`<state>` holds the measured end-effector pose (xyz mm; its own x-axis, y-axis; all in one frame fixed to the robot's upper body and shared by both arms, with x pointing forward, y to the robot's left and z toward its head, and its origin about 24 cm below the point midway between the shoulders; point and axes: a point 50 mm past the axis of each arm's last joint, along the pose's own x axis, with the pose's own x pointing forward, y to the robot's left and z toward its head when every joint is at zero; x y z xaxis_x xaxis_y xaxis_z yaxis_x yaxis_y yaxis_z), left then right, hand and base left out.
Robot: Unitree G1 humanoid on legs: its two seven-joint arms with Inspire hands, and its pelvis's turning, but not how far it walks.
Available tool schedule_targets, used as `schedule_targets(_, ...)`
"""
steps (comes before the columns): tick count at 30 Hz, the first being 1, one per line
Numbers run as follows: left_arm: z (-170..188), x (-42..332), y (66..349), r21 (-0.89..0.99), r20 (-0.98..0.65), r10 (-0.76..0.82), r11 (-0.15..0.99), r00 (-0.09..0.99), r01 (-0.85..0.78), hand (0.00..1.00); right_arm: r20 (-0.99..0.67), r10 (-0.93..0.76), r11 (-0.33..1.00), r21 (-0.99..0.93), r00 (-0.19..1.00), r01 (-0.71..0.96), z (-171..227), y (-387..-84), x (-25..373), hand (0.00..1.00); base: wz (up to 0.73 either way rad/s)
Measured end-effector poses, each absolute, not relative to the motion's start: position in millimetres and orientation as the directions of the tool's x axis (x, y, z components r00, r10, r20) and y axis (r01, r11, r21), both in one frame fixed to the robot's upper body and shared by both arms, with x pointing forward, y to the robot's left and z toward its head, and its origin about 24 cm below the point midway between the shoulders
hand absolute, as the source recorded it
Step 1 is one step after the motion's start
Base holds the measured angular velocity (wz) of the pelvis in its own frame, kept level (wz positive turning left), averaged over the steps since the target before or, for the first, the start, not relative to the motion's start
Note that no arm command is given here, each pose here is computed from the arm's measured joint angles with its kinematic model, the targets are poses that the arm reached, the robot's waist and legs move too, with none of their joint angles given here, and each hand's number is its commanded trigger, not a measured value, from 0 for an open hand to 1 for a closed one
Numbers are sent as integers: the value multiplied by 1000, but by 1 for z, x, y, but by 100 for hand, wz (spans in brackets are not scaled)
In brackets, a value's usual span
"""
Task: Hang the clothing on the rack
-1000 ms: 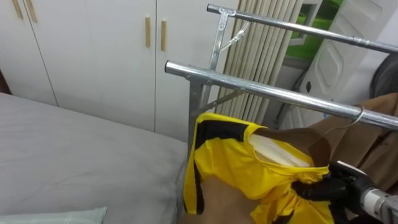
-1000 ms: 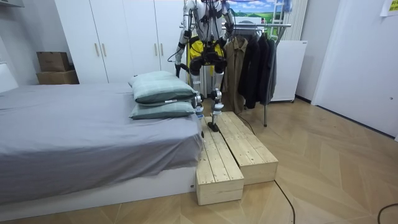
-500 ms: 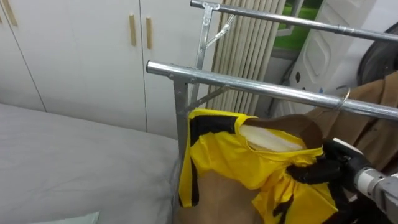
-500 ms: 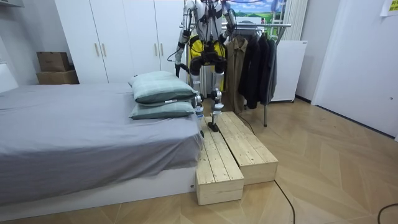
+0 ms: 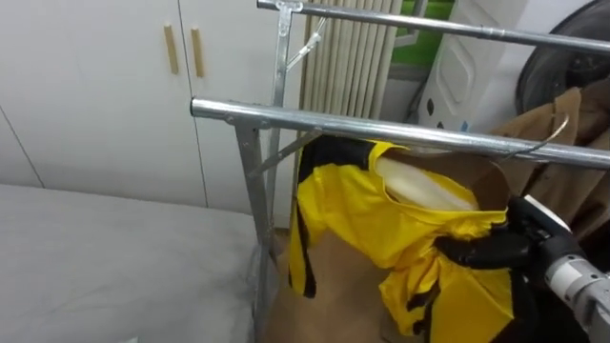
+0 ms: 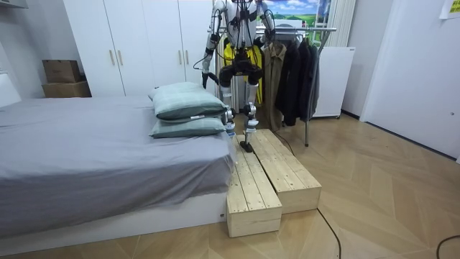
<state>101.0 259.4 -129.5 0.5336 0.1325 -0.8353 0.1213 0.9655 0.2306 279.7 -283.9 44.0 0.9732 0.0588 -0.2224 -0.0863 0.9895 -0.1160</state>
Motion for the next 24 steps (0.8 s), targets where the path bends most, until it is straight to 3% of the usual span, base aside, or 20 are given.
schedule_targets(1, -129, 101, 259, 234, -833, 135, 965, 537, 120, 0, -225, 49, 991, -113, 973, -77, 43, -285, 279, 0, 0)
schedule_targets(2, -129, 102, 260, 241, -829, 142, 964, 541, 116, 0, -231, 34, 993, -105, 972, -59, 40, -286, 276, 40, 0)
schedule_targets(3, -129, 102, 260, 247, -827, 149, 963, 542, 112, 0, -236, 23, 994, -97, 971, -47, 38, -287, 274, 55, 0)
schedule_targets(4, -129, 101, 260, 249, -827, 152, 962, 542, 110, 0, -240, 20, 994, -97, 971, -44, 36, -287, 273, 100, 0)
schedule_targets(24, -130, 94, 261, 291, -815, 204, 953, 542, 79, 0, -259, 61, 993, -83, 964, -85, 27, -283, 263, 100, 0)
